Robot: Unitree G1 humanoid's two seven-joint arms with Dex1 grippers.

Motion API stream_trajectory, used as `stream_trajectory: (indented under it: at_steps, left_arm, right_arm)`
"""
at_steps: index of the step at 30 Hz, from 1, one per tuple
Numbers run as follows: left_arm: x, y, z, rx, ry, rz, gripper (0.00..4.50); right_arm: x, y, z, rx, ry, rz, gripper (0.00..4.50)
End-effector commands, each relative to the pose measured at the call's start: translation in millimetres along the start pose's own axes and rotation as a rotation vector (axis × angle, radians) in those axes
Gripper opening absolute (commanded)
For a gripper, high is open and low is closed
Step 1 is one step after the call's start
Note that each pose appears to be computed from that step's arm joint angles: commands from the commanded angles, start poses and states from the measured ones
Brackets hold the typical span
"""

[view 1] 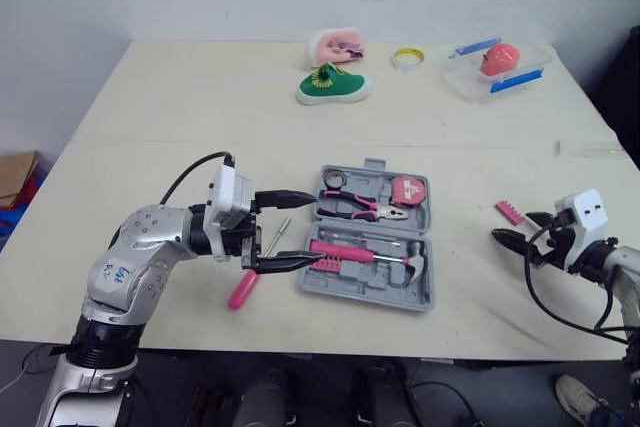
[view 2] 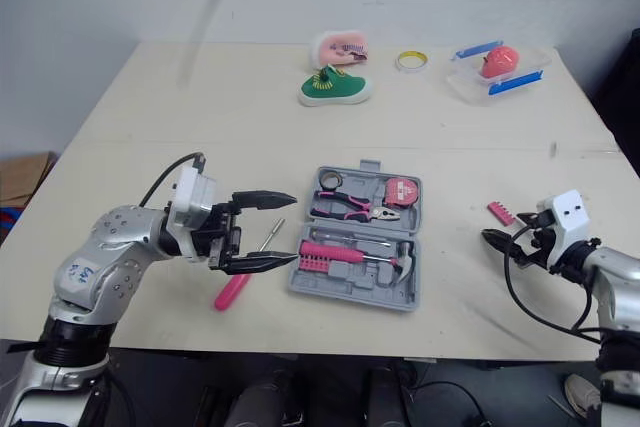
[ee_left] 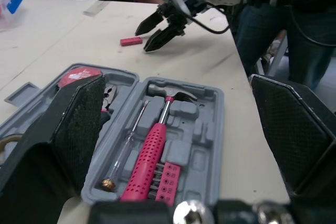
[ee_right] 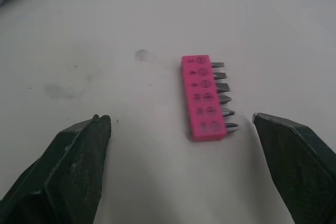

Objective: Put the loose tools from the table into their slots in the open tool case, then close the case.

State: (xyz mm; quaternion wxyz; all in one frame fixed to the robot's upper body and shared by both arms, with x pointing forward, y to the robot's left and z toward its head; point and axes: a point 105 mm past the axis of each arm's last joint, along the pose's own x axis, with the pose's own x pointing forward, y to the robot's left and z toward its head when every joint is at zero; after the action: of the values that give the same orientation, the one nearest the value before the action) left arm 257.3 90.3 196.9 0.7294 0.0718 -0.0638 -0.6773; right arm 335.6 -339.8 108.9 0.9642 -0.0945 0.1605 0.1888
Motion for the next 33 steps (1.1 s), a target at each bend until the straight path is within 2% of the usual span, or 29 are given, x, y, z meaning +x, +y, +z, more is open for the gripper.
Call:
stream_trajectory:
  at_steps: [1,16,19,22,25,26,29,33]
  left_arm:
    - [4.2,-11.6,6.0,0.004,-0.028,-0.034,4.43]
    - [5.2,-15.9,5.4,-0.001,-0.022,-0.025,4.43]
    - [5.3,-14.8,5.7,0.006,-0.022,-0.027,4.5]
    - [4.4,-15.4,5.4,0.007,-0.018,-0.035,4.5]
    - [4.0,-16.7,4.7,0.002,-0.012,-0.047,4.5]
    - [4.2,-16.3,4.7,0.003,-0.013,-0.05,4.5]
    - [5.5,-15.0,5.0,0.008,-0.016,-0.057,4.5]
    - [6.0,-13.3,5.9,0.016,-0.023,-0.061,4.5]
  right_arm:
    - [1.3,-6.8,7.9,-0.032,-0.004,0.005,4.5]
    - [4.5,-5.4,-10.2,-0.028,0.048,0.044,4.5]
    - [5.0,-5.9,-15.8,-0.018,0.049,0.035,3.73]
    - [3.8,-7.0,-21.9,0.003,0.049,0.027,2.47]
    - [1.6,-9.9,-26.6,0.034,0.042,0.008,1.02]
    - [1.1,-12.2,-25.8,0.058,0.026,-0.009,0.81]
    - [-1.0,-16.1,-22.5,0.07,-0.004,-0.03,0.81]
    - [-3.3,-12.8,-2.0,0.004,-0.077,0.001,0.81]
